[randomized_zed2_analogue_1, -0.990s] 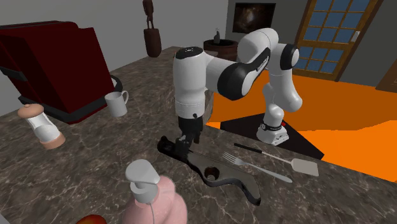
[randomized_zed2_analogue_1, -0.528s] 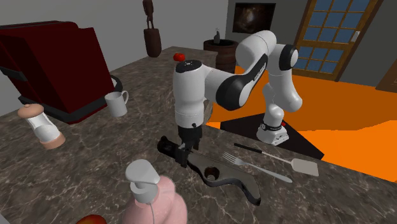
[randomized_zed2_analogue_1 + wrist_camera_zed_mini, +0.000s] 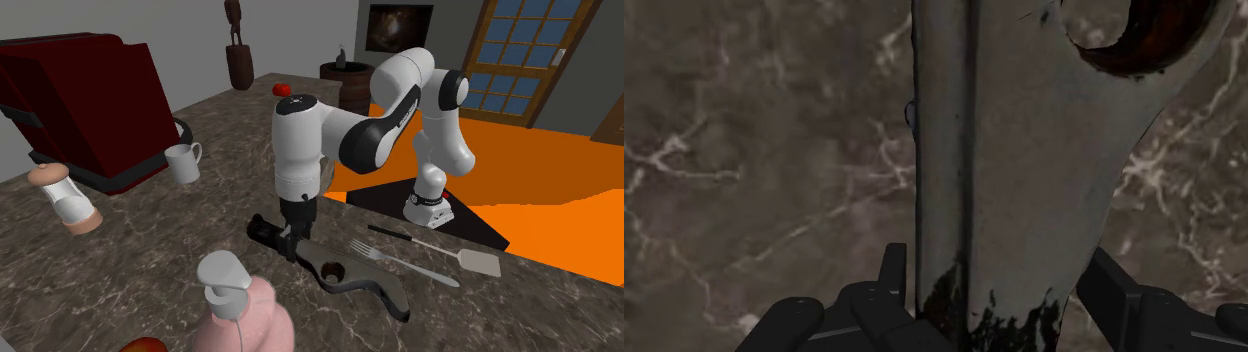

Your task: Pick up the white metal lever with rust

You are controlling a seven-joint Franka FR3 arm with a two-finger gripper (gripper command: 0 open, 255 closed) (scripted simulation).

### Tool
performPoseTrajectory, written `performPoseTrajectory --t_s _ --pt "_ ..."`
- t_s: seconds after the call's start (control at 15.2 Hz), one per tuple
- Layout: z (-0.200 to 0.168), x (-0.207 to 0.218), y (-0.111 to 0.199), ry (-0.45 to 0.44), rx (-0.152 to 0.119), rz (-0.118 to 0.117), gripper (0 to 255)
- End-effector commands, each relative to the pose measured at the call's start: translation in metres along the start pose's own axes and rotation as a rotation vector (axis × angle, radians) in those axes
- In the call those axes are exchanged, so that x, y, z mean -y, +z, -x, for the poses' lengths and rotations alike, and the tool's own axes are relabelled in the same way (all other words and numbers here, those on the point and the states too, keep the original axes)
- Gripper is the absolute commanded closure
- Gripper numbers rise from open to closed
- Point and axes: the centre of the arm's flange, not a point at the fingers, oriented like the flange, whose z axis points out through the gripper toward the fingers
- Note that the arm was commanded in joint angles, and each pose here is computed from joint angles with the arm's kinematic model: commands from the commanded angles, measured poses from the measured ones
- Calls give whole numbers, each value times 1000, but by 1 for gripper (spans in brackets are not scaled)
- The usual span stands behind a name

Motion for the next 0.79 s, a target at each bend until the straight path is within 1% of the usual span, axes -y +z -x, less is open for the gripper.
performPoseTrajectory --t_s 0.0,0.07,0.73 --pt "0 0 0 -1 1 0 255" --pt "1 0 1 -1 1 0 255" --pt "2 4 -52 -1 1 0 255"
